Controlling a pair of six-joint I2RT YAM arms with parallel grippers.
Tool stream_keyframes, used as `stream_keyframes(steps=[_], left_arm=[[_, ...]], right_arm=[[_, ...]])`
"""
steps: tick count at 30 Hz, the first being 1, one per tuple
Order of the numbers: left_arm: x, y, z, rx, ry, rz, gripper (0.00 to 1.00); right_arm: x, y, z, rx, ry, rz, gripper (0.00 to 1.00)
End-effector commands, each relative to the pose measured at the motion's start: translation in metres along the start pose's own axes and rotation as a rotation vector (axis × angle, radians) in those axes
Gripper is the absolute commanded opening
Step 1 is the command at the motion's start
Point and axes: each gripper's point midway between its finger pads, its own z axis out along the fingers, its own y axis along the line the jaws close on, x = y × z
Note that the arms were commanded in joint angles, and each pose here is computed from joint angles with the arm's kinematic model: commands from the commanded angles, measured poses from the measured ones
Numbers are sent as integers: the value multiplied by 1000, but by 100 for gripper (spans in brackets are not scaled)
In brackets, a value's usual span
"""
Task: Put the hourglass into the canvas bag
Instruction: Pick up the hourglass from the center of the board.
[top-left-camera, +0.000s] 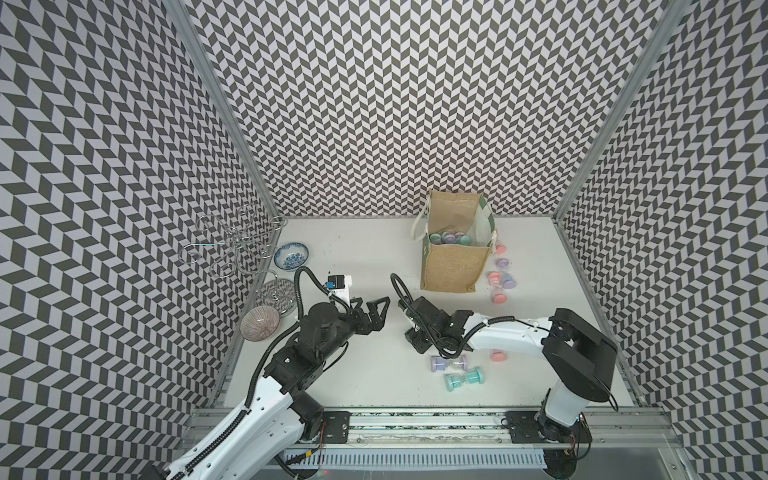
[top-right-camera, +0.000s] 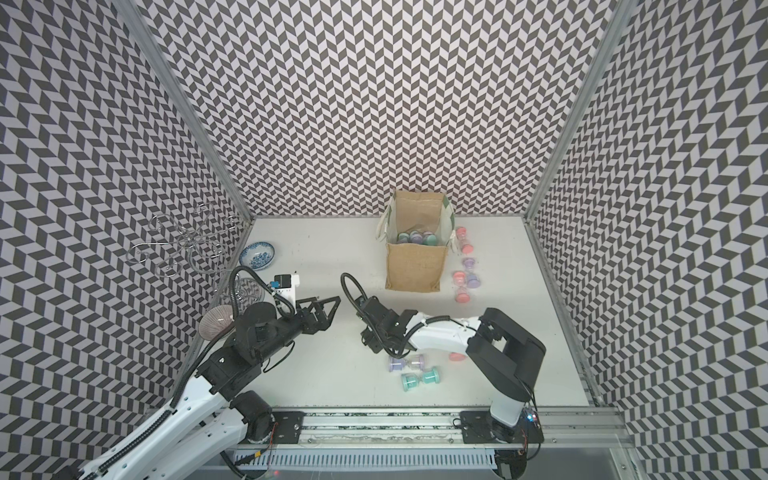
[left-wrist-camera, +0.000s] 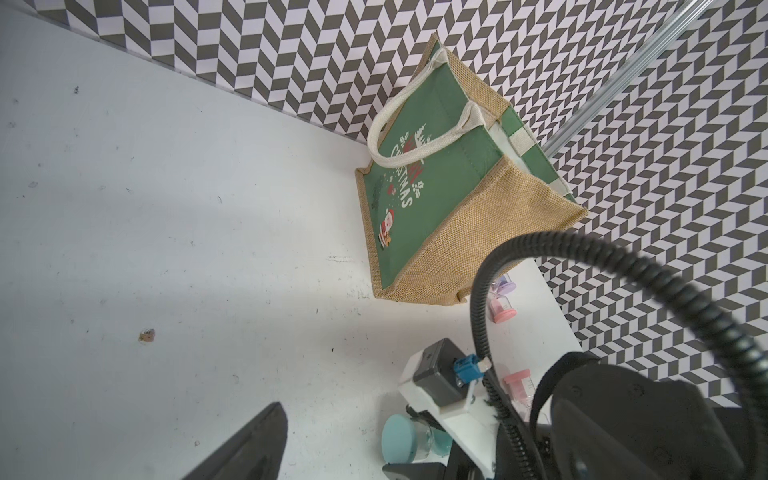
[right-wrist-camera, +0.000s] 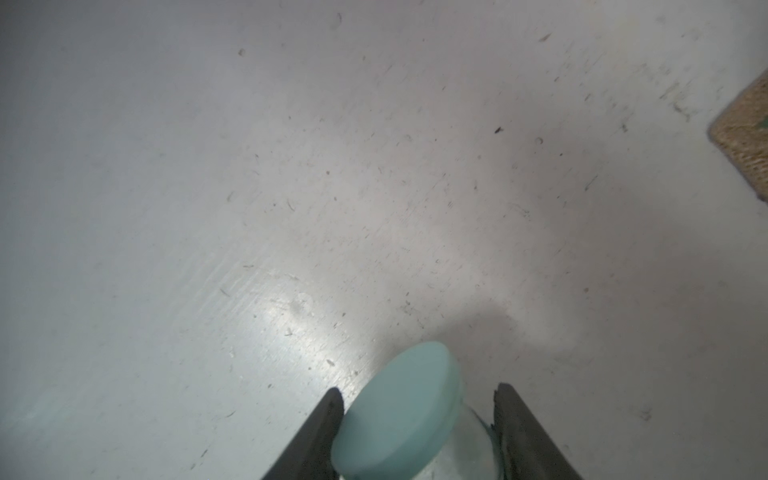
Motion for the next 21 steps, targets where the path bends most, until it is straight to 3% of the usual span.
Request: stream_keyframes(steps=[1, 13, 21], left_arm=[[-23, -10, -8, 9, -60, 51, 99], [-52, -29, -17, 44, -140, 164, 99], [-54, -57, -17, 186, -156, 259, 99]], right_arm=[[-49, 3, -30, -46, -156, 55, 22], [-107, -21, -105, -53, -350, 178, 19], [-162, -48, -188, -47, -602, 259, 18]])
